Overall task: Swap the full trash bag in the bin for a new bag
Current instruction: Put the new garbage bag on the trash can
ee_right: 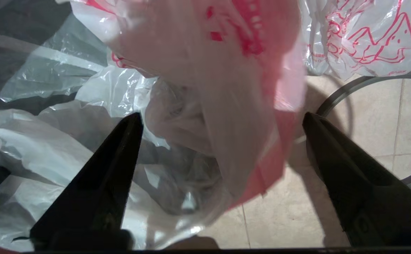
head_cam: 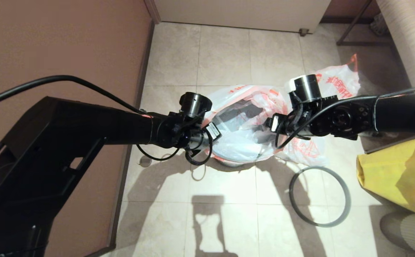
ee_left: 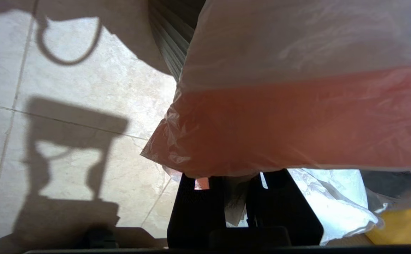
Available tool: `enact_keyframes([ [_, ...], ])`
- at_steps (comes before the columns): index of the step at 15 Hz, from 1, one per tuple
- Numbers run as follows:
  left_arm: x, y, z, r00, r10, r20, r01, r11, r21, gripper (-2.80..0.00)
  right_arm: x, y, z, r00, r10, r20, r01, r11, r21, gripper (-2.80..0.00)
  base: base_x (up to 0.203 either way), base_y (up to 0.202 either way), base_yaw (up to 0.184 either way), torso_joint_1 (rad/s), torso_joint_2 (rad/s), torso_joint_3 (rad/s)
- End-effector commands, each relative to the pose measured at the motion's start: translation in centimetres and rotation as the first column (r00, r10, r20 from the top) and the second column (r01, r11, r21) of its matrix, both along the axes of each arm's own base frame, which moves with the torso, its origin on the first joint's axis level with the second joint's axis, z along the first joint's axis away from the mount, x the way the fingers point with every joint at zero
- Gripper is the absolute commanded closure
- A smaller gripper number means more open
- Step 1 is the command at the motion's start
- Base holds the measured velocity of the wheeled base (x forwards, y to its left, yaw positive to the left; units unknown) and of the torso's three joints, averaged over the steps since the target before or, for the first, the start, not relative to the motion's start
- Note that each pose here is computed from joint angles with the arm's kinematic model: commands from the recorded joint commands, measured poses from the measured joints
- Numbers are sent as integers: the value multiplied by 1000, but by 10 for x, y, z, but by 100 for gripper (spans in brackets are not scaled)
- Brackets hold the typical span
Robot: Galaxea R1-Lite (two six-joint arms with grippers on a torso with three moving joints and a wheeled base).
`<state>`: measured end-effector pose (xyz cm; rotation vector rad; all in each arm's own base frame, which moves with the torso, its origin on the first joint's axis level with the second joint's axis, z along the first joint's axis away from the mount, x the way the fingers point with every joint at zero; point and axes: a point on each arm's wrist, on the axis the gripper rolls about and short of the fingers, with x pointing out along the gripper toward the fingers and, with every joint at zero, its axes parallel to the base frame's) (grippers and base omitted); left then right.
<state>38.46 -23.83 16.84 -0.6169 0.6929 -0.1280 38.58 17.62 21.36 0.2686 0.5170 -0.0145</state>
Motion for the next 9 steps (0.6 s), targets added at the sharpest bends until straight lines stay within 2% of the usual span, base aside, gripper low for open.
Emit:
enact_keyframes([
  [1,-6,-2,6,1000,-6,9,6,1000,-10,0,6,4,-9,1000,-8,-14,8,1000,-10,0,0,0,0,0,0,0],
  [6,-15,-7,12,999,-28,15,28,1000,-14,0,12,16,-20,999,-33,-23,33,999,-15,0,0,0,0,0,0,0],
  [9,-15,-7,13,999,-28,17,28,999,-15,0,10,19,-24,997,-57,-43,55,998,-44,0,0,0,0,0,0,0],
])
